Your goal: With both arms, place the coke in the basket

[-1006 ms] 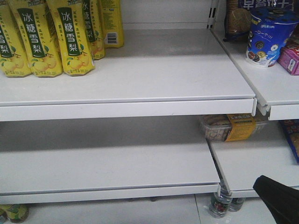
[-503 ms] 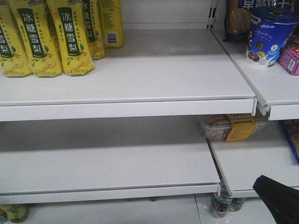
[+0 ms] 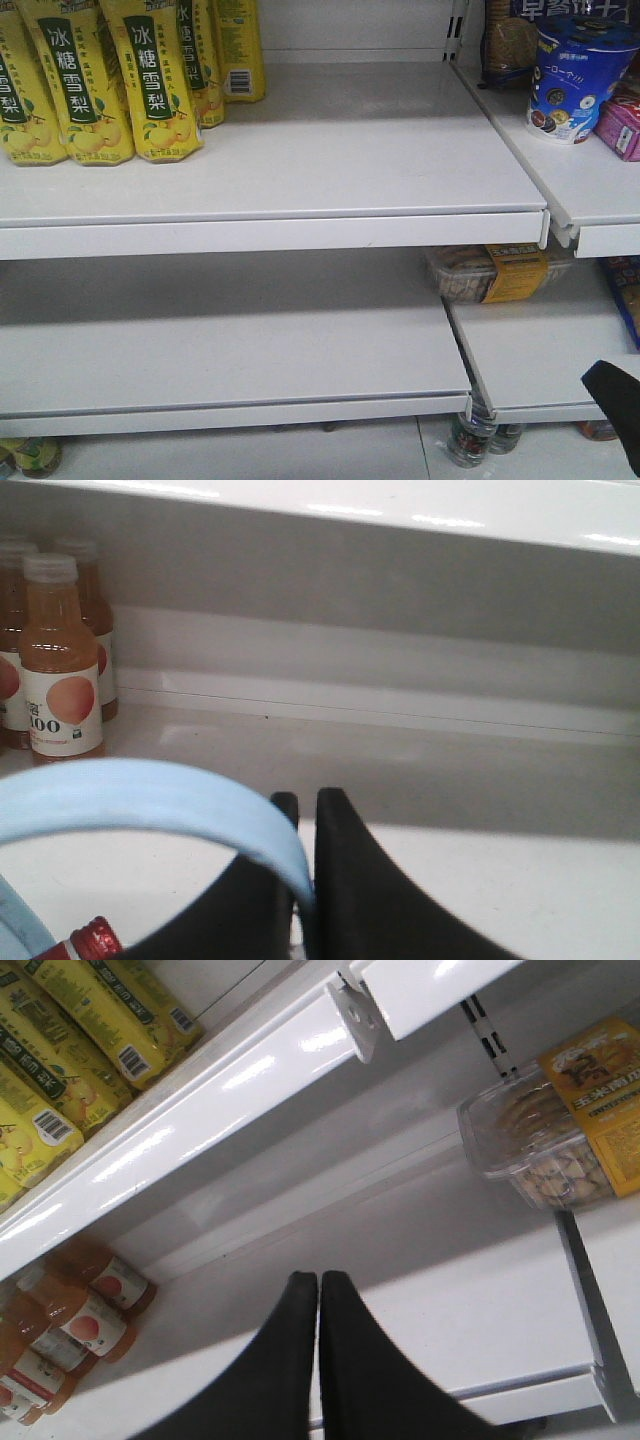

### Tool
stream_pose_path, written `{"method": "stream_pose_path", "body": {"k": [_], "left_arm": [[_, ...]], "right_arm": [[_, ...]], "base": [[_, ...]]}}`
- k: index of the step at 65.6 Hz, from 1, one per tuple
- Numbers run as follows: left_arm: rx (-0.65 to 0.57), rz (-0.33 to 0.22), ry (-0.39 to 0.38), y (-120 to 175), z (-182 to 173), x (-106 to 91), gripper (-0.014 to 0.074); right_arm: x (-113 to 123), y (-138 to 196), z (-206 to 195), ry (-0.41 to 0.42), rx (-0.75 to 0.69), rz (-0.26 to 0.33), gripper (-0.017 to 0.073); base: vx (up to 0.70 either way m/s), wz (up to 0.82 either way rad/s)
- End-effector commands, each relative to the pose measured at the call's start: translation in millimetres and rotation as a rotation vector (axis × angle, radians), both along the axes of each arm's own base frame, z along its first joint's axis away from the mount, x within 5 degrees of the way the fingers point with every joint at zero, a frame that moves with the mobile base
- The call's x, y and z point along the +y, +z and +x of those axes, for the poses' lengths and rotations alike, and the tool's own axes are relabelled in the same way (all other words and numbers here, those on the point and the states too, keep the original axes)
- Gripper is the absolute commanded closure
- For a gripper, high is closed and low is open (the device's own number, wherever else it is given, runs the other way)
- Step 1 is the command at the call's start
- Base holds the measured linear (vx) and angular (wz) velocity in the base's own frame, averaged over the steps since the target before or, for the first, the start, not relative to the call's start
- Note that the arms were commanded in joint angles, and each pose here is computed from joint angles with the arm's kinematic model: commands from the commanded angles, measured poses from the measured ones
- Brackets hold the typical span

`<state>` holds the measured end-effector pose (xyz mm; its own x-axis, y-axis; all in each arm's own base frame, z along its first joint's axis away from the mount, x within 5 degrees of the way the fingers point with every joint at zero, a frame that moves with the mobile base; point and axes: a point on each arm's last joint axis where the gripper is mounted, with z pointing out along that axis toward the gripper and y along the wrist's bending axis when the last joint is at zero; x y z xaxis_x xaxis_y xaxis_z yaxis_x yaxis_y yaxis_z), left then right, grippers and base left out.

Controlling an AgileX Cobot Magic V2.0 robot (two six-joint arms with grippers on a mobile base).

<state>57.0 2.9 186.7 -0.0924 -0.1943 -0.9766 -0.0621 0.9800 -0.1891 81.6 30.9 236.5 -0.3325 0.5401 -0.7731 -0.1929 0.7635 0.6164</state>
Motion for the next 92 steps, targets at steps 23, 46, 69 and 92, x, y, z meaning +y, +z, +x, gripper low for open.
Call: {"method": "stream_pose_path", "body": {"k": [23, 46, 69, 92], "left_arm": [[-0.169, 0.107, -0.011, 16, -1, -0.9, 0.06], [-0.169, 0.107, -0.011, 16, -1, -0.9, 0.06], [-0.169, 0.107, -0.011, 16, -1, -0.9, 0.06], [-0.169, 0.107, -0.011, 16, -1, -0.9, 0.06]], "right_arm": [[-6, -32, -24, 0.052, -0.136, 0.013, 0.0564], [-22, -39, -26, -0.185, -0.225, -0.105, 0.0564], [-22, -31, -27, -0.192, -0.411, -0.496, 0.0564], [-30, -24, -27, -0.334, -0.44, -0.445, 0.0564]], "base": [[0.0, 0.0], [0.0, 0.0], [0.0, 0.0], [0.0, 0.0]]}}
